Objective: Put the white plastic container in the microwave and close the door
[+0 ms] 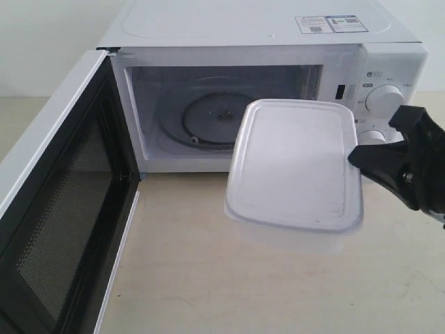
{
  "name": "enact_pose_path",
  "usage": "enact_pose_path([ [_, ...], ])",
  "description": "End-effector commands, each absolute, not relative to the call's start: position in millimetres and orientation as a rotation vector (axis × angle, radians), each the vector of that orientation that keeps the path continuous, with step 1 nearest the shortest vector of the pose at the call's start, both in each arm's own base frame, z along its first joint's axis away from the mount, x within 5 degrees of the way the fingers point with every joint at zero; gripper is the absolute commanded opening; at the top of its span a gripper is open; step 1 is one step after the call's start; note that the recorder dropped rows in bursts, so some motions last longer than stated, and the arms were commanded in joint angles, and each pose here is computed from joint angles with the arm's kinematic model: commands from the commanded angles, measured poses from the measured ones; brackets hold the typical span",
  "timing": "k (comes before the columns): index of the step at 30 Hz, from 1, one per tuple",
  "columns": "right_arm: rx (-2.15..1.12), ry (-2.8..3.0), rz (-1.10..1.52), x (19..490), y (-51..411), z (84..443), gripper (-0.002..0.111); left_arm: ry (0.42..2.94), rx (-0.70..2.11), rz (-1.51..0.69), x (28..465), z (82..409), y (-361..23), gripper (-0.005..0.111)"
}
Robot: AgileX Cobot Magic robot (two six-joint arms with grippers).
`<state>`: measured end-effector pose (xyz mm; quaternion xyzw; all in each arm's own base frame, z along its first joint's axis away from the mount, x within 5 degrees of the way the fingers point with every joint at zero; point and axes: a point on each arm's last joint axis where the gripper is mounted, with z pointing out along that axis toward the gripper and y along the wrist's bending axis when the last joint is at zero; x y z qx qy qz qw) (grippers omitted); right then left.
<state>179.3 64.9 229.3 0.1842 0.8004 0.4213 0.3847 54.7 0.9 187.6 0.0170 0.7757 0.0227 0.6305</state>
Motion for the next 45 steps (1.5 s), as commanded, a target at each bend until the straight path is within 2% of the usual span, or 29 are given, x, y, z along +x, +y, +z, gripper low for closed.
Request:
enact_pose_path([
  [1,0.458,2.057,0.986,170.6,59.5,233.8,0.000,1.771,0.033,0.033,54.6,187.1,0.3,0.004],
  [11,0.359,1.984,0.902,157.7,53.9,249.1,0.000,1.771,0.033,0.033,54.6,187.1,0.3,0.004],
  [22,0.367,1.933,1.096,154.3,62.8,257.2,0.000,1.771,0.033,0.033,54.6,187.1,0.3,0.004],
  [30,0.263,2.014,0.809,156.8,52.4,246.9,0.000,1.771,0.033,0.033,54.6,187.1,0.3,0.004],
  [45,0.310,1.883,0.763,152.1,43.9,270.6,0.000,1.771,0.033,0.033,54.6,187.1,0.3,0.004],
])
